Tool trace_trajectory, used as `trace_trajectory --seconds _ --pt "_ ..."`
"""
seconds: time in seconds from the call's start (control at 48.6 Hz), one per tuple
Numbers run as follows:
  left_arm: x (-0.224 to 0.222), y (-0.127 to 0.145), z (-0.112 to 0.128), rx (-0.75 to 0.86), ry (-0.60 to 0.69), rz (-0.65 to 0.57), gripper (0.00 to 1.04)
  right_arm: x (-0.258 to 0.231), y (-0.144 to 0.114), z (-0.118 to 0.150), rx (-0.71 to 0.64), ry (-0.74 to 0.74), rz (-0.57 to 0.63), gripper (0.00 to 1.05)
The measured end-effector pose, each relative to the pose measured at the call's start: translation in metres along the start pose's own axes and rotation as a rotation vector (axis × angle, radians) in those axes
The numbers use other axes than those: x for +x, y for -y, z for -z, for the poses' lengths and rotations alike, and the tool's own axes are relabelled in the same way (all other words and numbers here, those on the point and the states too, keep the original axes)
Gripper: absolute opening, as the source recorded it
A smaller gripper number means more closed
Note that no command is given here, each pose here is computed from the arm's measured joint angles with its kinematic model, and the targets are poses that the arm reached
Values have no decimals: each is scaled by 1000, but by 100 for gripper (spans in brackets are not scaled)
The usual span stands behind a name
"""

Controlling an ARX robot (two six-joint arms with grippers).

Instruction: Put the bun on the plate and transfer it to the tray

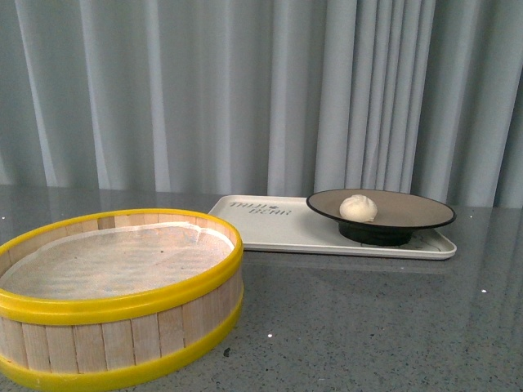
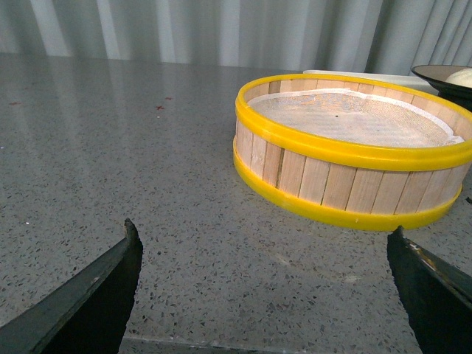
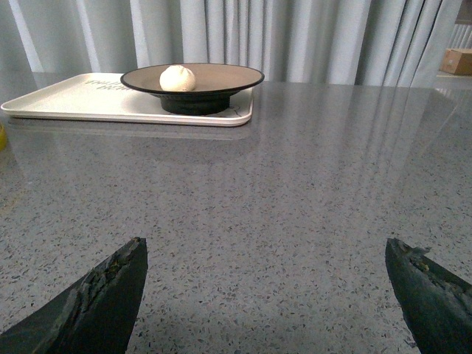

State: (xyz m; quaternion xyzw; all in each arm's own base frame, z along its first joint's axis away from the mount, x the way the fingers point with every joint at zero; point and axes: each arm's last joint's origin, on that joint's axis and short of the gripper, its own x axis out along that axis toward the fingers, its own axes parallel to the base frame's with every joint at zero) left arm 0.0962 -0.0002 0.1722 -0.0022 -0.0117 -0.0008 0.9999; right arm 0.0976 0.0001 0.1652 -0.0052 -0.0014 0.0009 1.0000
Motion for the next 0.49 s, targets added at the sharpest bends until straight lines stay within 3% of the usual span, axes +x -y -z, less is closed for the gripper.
trace_trajectory --seconds 0.493 --pt "0 0 0 0 0 0 98 0 0 0 0 0 0 96"
